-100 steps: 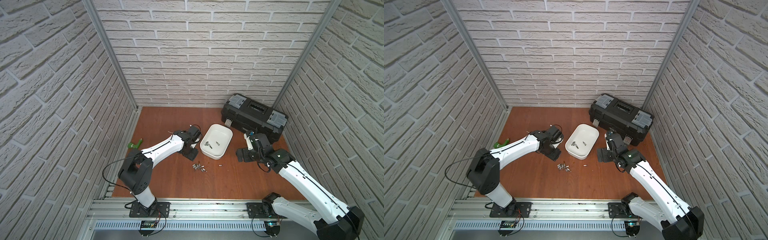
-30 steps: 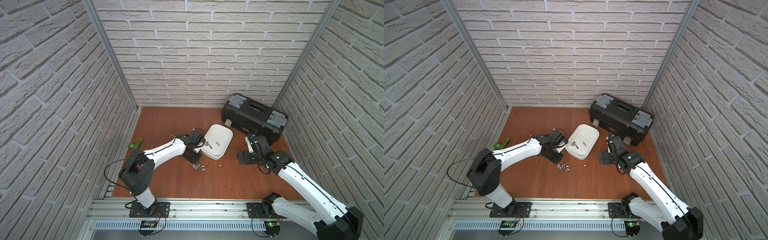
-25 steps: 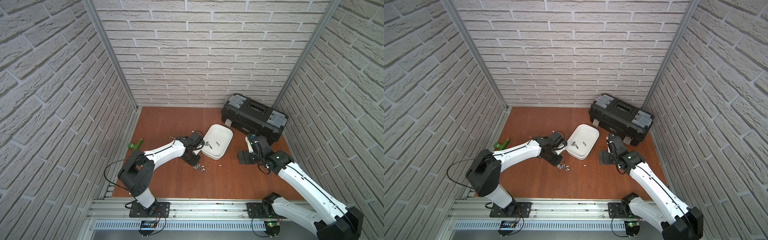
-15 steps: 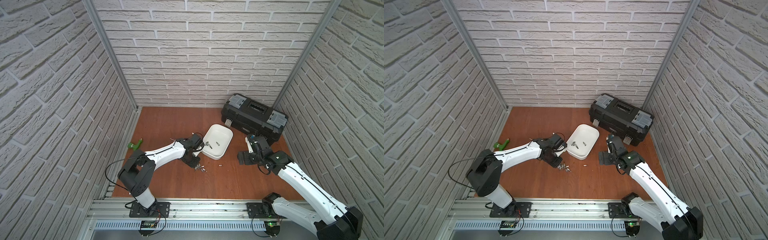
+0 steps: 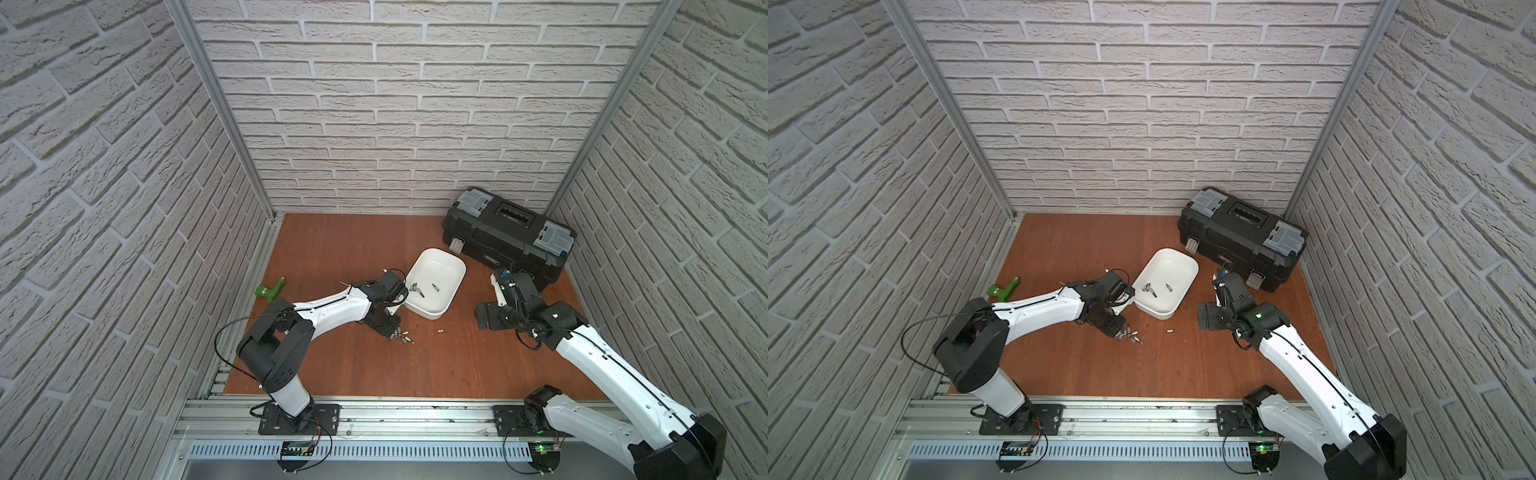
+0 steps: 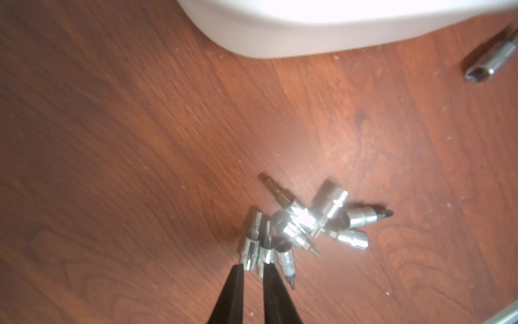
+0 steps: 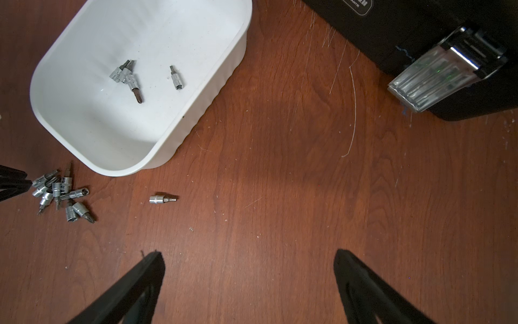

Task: Put the bit on the desktop into the storage box
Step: Pick up the screwdriver bit from the center of the board.

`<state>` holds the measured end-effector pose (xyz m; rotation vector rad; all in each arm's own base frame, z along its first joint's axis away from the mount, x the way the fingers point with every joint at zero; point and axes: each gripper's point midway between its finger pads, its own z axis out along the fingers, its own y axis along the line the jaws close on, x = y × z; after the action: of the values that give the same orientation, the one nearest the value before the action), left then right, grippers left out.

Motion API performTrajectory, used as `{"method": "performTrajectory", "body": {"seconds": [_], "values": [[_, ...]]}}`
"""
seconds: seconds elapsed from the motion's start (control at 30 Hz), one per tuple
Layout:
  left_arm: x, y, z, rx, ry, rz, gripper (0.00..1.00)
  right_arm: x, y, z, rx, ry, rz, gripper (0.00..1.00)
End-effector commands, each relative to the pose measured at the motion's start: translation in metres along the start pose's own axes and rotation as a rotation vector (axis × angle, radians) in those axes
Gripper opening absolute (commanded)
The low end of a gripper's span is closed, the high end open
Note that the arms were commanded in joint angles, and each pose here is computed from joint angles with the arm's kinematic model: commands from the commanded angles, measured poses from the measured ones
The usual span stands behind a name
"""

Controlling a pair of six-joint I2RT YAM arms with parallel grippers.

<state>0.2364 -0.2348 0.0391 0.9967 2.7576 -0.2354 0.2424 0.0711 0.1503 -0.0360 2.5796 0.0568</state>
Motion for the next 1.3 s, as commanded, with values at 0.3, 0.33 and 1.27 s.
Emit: {"method": "performTrajectory", "body": {"seconds": [0.3, 0.33, 1.27], "values": [[0.006, 0.003, 0.013, -0.021, 0.012, 0.012, 0.21, -0.006, -0.001, -0.003, -0.002, -0.027, 0.020, 0.99], [0.007, 0.003, 0.013, -0.022, 0.011, 0.011, 0.21, -0.006, -0.001, -0.003, -0.001, -0.025, 0.020, 0.99], [0.010, 0.006, 0.024, -0.056, 0.016, 0.005, 0.28, -0.005, -0.002, 0.000, 0.002, -0.017, 0.019, 0.99]]}}
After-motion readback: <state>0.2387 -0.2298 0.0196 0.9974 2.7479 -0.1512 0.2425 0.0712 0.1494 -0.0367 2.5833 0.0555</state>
